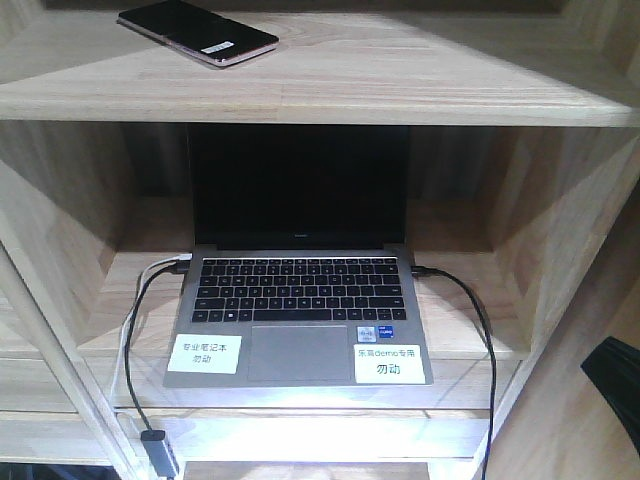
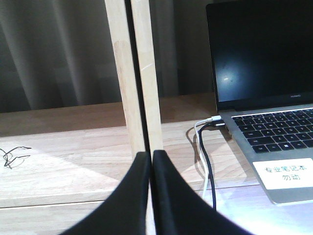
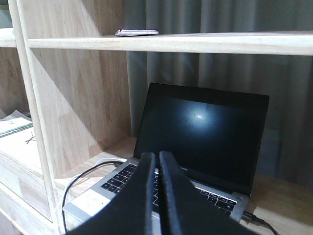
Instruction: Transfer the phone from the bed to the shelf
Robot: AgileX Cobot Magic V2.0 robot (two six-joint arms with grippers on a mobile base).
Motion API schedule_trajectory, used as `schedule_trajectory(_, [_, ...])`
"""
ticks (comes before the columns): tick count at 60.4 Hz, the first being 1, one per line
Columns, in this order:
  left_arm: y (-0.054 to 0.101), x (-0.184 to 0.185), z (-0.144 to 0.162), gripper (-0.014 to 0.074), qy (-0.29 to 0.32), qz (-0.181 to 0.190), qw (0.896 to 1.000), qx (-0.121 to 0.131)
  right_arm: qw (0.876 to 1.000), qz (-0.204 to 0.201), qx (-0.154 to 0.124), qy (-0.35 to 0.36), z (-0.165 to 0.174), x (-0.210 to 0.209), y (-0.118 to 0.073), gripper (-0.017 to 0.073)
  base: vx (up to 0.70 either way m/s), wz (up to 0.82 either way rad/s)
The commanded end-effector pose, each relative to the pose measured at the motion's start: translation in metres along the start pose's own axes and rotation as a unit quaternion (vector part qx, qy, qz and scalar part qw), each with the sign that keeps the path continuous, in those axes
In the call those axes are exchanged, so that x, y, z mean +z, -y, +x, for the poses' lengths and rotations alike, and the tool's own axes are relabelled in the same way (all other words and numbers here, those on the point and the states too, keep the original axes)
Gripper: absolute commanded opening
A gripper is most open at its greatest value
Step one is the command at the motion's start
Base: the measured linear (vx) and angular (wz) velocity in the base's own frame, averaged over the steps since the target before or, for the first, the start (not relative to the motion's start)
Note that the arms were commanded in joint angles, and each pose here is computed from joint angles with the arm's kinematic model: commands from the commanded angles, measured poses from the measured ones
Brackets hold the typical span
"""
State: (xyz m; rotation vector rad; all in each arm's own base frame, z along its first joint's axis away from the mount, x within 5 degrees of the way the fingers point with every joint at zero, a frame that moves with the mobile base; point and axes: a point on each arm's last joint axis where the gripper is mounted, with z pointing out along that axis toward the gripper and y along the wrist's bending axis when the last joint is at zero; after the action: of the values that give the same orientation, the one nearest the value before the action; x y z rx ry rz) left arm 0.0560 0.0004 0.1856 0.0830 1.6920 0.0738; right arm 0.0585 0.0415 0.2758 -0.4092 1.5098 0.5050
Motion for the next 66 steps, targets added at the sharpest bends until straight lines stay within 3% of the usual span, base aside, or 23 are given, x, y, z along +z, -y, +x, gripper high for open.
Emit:
schedule_trajectory(1, [-0.0010, -0.0032, -0.0155, 0.0001, 0.054, -0.002, 0.999, -0.004, 1.000, 0.019, 0.003, 0.023, -0.0116, 0.0001, 0.0030, -0.0003, 0.00, 0.00])
schedule_trajectory(35, [-0.0010, -0.0032, -0.0155, 0.0001, 0.054, -0.002, 0.999, -0.004, 0.999, 0.024, 0.002, 0.027, -0.0126, 0.0000, 0.0039, -0.0003, 0.00, 0.00])
schedule_trajectory(50, [-0.0010, -0.0032, -0.0155, 0.0001, 0.054, -0.002, 0.999, -0.004, 0.998, 0.031, -0.041, 0.020, -0.0119, -0.0001, 0.0050, -0.0003, 0.00, 0.00])
schedule_trajectory(66, [-0.0010, -0.0032, -0.0155, 0.0001, 0.054, -0.002, 0.999, -0.004, 0.998, 0.057, -0.032, 0.020, -0.0119, -0.0005, 0.0097, -0.0003, 0.00, 0.00])
